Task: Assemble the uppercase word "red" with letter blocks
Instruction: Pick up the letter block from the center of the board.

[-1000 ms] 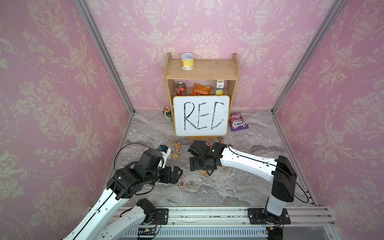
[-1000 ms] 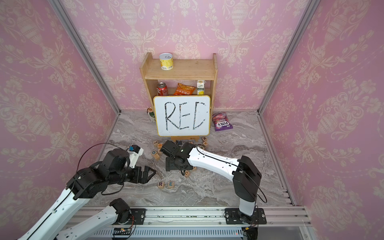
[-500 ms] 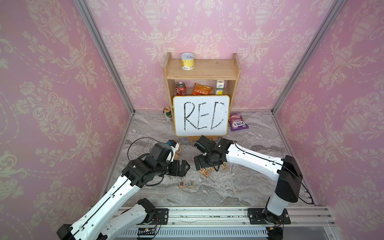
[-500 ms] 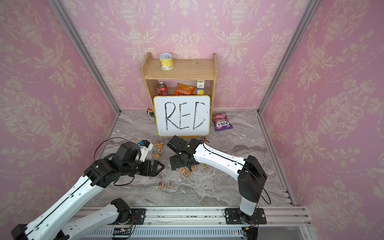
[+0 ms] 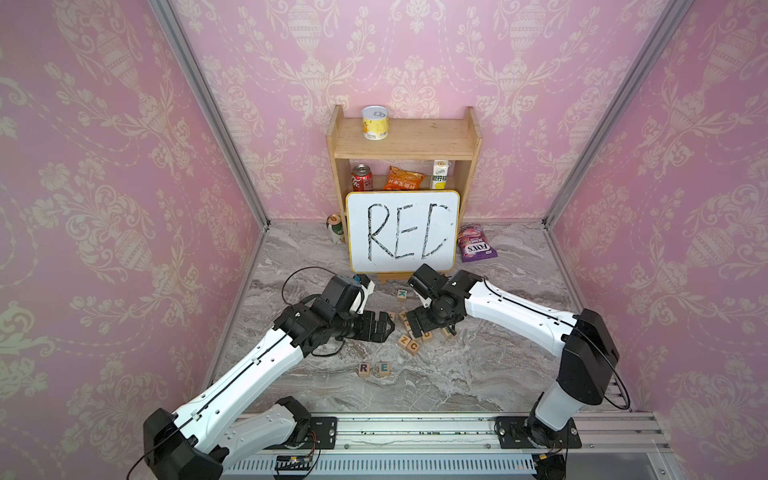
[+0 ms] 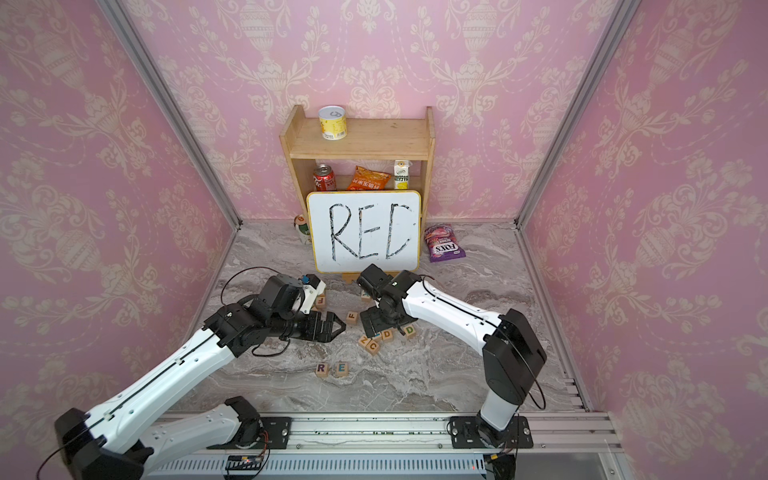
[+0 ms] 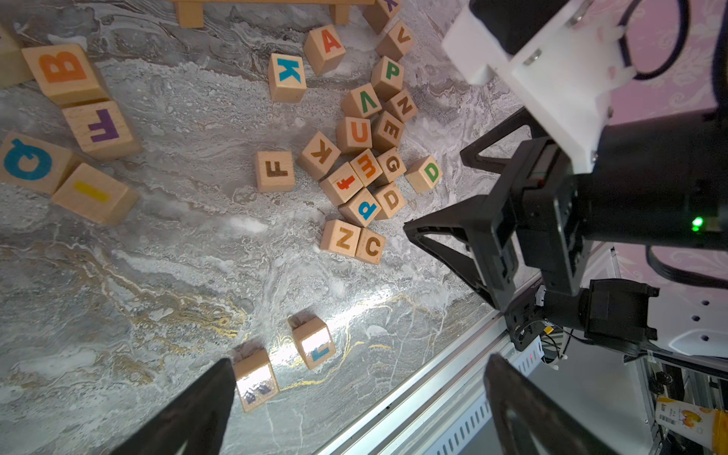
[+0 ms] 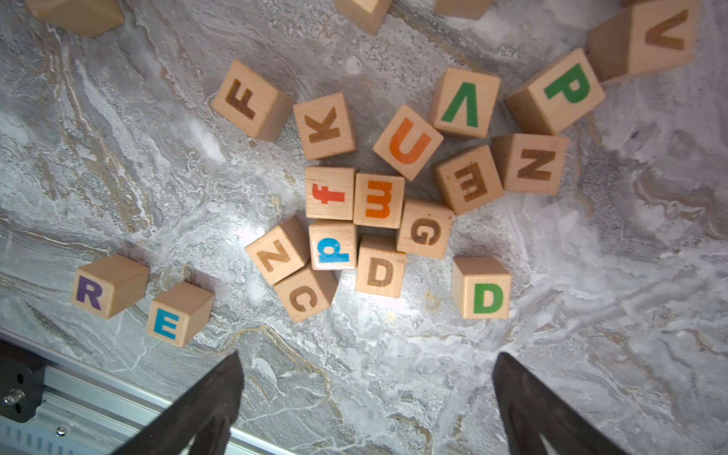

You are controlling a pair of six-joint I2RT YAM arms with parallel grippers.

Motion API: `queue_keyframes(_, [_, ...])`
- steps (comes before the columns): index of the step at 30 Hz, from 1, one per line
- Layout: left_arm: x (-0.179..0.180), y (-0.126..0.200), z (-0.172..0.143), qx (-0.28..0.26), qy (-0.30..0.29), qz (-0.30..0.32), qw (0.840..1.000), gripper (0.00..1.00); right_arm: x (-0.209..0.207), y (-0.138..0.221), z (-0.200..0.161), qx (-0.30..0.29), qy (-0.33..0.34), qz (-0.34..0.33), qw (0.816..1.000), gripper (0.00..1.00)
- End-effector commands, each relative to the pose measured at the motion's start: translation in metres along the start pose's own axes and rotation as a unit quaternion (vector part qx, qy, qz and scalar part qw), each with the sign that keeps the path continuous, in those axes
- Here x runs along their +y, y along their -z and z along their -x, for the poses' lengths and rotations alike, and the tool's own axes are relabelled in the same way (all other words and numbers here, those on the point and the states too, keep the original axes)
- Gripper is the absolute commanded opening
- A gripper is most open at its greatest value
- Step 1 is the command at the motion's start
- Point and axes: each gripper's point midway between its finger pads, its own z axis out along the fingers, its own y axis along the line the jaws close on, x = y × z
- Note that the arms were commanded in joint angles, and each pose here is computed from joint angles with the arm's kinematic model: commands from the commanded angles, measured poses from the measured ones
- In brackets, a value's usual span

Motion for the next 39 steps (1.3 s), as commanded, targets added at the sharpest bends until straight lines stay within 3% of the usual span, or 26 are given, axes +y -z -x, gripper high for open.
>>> queue_keyframes(1, [-0.004, -0.009, 0.004, 0.000, -0.015, -0.020, 1.000, 0.99, -0.014, 0.001, -0.005, 0.001, 0.017, -0.008, 1.000, 1.00])
queue_keyframes(17, [-0.011, -0.045, 0.017, 0.025, -0.022, -0.036, 0.999, 0.99, -0.050, -0.033, -0.016, 0.028, -0.019, -0.010, 0.999, 0.98])
queue_keyframes(39, [-0.016, -0.071, 0.032, 0.049, -0.041, -0.037, 0.997, 0.99, -0.068, -0.076, -0.035, 0.083, -0.034, -0.012, 0.996, 0.59])
